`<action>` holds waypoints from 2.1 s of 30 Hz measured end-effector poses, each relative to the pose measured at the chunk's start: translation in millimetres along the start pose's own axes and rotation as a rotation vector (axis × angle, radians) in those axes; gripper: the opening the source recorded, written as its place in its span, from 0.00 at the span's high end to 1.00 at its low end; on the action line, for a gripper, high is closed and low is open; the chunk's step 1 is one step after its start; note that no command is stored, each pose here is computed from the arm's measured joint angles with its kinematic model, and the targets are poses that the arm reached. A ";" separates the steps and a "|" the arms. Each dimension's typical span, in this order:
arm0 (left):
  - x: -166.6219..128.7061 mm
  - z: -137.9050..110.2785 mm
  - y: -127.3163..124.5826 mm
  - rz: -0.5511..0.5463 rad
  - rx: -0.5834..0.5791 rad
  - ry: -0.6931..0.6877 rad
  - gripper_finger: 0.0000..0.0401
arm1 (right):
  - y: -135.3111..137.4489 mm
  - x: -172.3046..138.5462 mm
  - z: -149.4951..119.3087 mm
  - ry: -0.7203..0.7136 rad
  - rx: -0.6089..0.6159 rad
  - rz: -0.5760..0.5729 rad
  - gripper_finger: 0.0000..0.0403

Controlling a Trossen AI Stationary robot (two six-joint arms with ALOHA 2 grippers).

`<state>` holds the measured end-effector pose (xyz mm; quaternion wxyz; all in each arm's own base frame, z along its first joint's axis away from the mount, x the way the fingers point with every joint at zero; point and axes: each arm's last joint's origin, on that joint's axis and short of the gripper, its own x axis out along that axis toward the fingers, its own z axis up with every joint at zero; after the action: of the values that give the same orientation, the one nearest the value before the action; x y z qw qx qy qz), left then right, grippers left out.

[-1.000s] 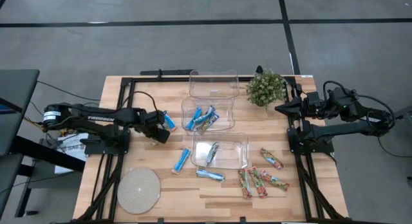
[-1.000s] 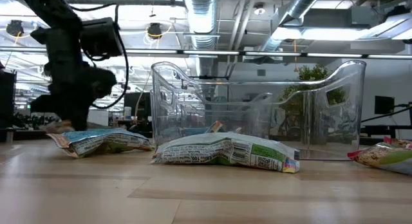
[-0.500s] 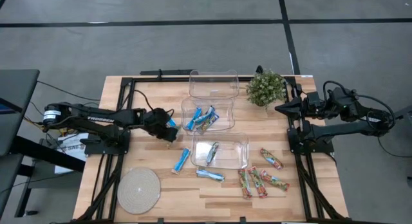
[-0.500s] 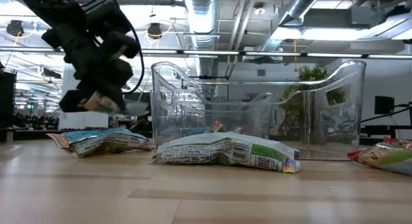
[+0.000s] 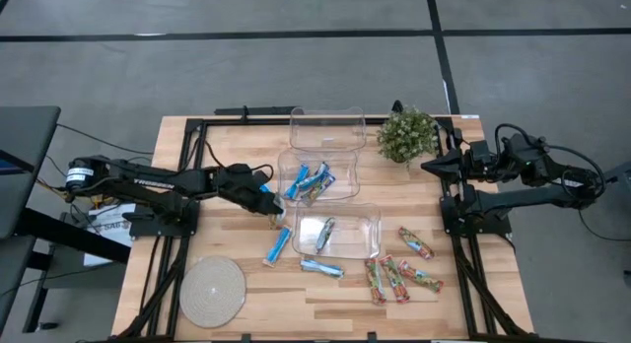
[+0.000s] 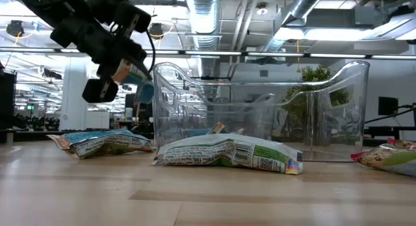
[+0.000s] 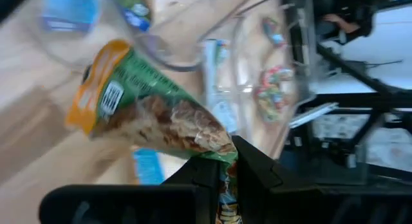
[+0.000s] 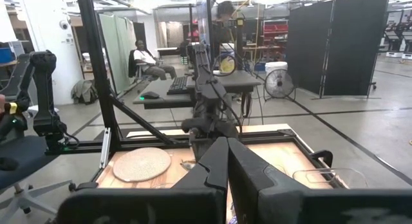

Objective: Pick and place Granola Bars by type
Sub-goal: Put the yellow granola bar into the bottom transparent bin

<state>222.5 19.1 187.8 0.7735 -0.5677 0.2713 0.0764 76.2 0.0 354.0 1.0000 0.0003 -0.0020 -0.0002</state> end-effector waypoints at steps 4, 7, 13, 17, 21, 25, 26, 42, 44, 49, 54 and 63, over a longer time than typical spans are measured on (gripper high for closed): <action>0.1 1.0 -8.4 -0.082 0.001 -0.009 0.93 | 0.0 0.0 0.0 0.000 0.000 0.000 1.00; -0.3 1.8 -15.3 -0.148 0.005 -0.019 0.93 | 0.0 0.0 0.0 0.000 0.000 0.000 1.00; -2.5 4.1 -28.4 -0.276 0.027 -0.049 0.93 | 0.0 0.0 0.0 0.000 0.000 0.000 1.00; -3.9 5.0 -34.2 -0.326 0.033 -0.084 0.93 | 0.0 0.0 0.0 0.000 0.000 0.000 1.00; -3.4 2.6 -36.9 -0.330 0.035 -0.121 0.93 | 0.0 0.0 0.0 0.000 0.000 0.000 1.00; -2.3 -0.5 -38.3 -0.316 0.031 -0.159 0.93 | 0.0 0.0 0.0 0.000 0.000 0.000 1.00; -2.0 -1.4 -38.6 -0.312 0.028 -0.169 0.93 | 0.0 0.0 0.0 0.000 0.000 0.000 1.00; 0.4 3.8 -79.1 -0.049 0.105 -0.225 0.93 | 0.0 0.0 0.0 0.000 0.000 0.000 1.00; 6.0 4.4 -84.8 -0.033 0.121 -0.211 0.93 | 0.0 -0.1 0.1 0.000 0.000 0.000 1.00; 27.8 7.5 -104.6 -0.040 0.154 -0.185 0.93 | 0.0 -0.2 0.1 -0.001 0.000 0.000 1.00; 54.5 7.8 -117.4 -0.038 0.164 -0.126 0.93 | 0.0 -0.1 0.1 0.000 0.000 0.000 1.00; 94.2 2.0 -129.3 0.107 0.171 -0.018 0.93 | 0.0 -0.1 0.1 0.000 0.000 0.000 1.00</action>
<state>357.5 -41.4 248.7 0.8164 -0.4836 0.2997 0.0993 76.1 0.0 354.1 1.0000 0.0003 -0.0022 -0.0002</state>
